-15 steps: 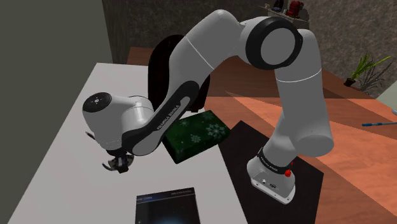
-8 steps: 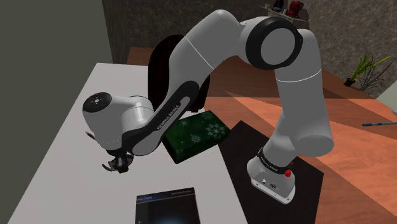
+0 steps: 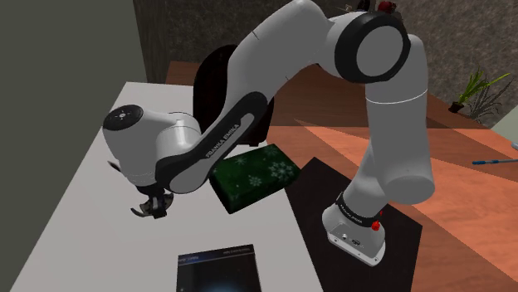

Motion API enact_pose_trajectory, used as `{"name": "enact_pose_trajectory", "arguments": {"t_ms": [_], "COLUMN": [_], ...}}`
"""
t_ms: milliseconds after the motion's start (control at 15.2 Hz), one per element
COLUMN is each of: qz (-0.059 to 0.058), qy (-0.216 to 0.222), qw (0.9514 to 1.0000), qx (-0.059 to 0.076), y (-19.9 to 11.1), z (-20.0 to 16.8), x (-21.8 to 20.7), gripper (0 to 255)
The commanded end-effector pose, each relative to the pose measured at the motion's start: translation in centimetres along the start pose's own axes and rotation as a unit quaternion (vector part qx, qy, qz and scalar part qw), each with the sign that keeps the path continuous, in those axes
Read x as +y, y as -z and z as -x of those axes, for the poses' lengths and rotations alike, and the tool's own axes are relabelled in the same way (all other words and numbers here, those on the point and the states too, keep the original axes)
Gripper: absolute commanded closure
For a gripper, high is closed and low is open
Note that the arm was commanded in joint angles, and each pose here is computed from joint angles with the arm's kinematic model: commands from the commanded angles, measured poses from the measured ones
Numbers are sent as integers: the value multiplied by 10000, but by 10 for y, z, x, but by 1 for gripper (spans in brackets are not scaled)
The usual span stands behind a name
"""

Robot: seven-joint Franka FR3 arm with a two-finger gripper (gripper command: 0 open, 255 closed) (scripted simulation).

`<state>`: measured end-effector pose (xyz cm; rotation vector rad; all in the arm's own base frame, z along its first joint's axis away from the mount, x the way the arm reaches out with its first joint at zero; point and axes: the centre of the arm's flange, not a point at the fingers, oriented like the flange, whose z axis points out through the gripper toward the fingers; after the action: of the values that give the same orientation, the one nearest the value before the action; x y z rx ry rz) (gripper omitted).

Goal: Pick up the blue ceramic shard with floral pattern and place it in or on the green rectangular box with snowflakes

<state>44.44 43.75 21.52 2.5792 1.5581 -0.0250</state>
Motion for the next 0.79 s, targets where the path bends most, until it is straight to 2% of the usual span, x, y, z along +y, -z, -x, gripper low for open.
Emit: {"name": "enact_pose_trajectory", "arguments": {"t_ms": [0,726], "qz": [0,0], "qy": [0,0], "qw": [10000,10000], "qx": [-1,-1], "y": [12,69], "z": [0,4], "x": [0,6], "gripper": [255,255]}}
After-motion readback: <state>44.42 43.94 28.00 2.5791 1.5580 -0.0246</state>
